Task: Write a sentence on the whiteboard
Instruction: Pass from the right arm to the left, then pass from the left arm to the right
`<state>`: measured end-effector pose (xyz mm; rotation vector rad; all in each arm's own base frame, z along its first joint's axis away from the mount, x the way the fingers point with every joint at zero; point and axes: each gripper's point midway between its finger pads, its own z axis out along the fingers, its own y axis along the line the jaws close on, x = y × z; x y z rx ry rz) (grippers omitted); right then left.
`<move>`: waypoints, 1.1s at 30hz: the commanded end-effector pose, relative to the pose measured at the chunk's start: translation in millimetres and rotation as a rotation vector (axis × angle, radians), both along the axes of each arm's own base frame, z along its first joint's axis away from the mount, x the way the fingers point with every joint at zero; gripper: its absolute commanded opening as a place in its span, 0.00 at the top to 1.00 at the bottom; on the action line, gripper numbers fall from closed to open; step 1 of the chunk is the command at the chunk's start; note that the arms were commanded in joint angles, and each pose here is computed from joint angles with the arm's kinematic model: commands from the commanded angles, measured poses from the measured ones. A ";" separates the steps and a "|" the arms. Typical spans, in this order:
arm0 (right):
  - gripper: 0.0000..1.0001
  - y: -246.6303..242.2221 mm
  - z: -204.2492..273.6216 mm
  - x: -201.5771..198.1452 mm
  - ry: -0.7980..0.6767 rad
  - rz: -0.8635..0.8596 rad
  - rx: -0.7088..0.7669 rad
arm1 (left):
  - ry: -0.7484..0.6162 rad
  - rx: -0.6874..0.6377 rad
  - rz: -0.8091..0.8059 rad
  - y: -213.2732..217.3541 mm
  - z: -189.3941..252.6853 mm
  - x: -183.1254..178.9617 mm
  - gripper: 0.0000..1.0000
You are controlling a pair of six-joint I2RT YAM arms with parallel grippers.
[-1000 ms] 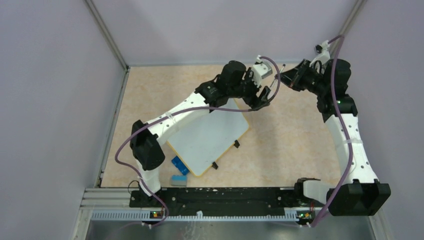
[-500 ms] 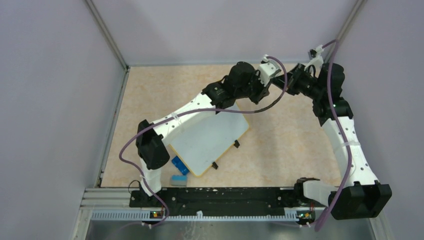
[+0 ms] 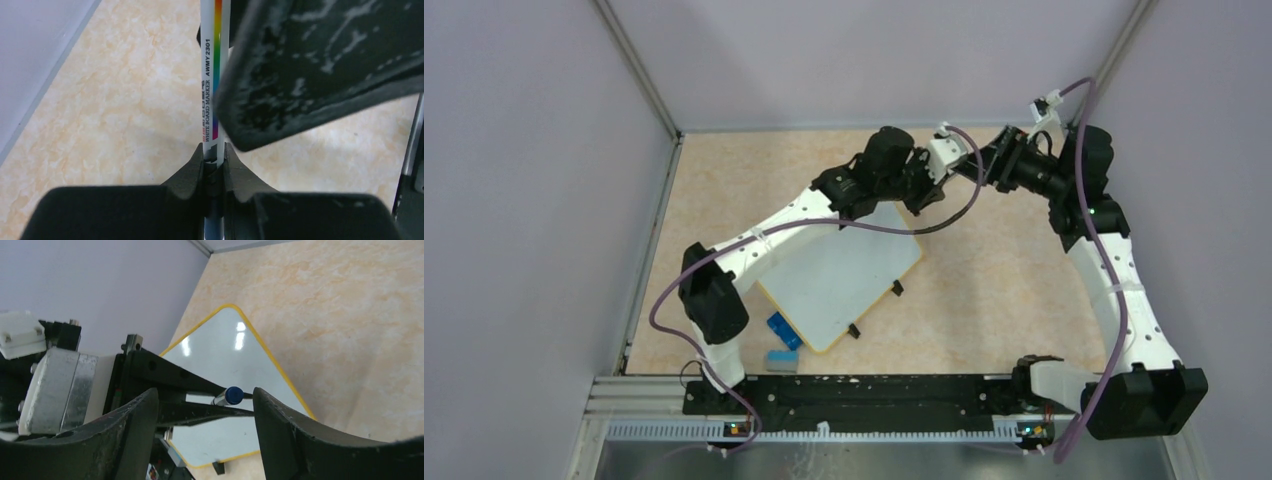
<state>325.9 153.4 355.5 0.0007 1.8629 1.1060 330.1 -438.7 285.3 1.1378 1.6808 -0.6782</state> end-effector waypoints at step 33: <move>0.71 53.1 -30.3 -77.3 -0.011 0.572 -0.147 | -0.119 0.206 -0.445 41.7 7.5 -73.4 1.00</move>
